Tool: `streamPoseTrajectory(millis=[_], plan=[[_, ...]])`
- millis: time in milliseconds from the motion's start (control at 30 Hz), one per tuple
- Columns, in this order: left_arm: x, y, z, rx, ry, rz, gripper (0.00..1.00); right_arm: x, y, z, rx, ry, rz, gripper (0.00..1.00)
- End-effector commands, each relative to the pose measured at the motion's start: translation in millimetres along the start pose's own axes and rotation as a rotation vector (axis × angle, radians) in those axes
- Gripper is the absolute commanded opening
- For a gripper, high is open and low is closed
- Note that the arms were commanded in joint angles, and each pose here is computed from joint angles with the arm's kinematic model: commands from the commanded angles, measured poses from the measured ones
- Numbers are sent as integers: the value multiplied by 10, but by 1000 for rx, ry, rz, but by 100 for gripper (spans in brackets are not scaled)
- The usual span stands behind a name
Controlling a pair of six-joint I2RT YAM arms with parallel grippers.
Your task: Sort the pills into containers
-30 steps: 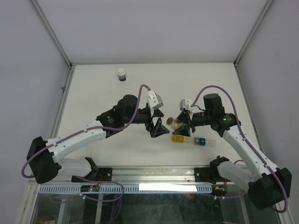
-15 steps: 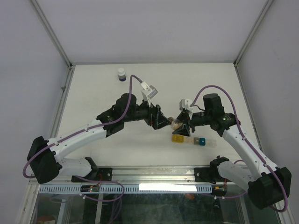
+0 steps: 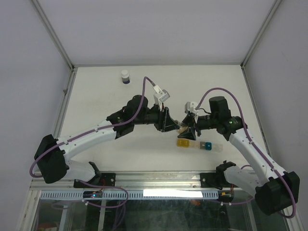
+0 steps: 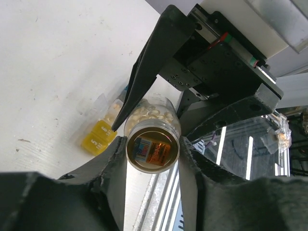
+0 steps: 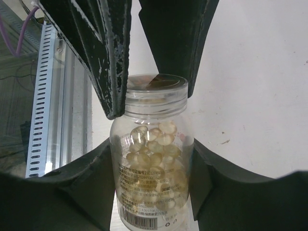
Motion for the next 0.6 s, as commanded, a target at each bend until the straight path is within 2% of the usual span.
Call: streamPoseTrajectory(millis=[0,33,67,100,167,233,267,300,433,567], plan=[[-1,-184,-182,-43,-37,86,22,16,-38,-130,52,-36,4,0],[1,-190,-177,-53,-32,96,12,15,-38,-128,50,-35,3,6],[1,-187,-164,-64,-25,102,4,13,-38,-126,50,-36,1,17],[3,-174,-146,-71,-20,100,0,12,-40,-120,49,-34,1,30],[18,-130,-114,-81,-21,78,0,12,-39,-119,47,-33,1,65],[50,-56,-88,-77,-28,40,0,15,-40,-121,42,-32,1,94],[79,-16,-69,-74,-30,19,0,21,-39,-133,43,-33,2,99],[103,41,-52,-66,-30,-7,0,29,-40,-137,40,-32,4,99],[257,319,29,-30,-30,-151,0,99,-35,-179,41,-55,13,100],[481,657,85,19,-36,-362,0,188,-41,-209,53,-74,43,99]])
Point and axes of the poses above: each gripper's point midway between its finger pads, its own x axis back along the fingers, its own y axis along the line the jaws close on, z = x × y, the point moved 7 cm from there along x, back along the fingers, and after that the axes turned 4 degrees about x, right-handed, at the moved point
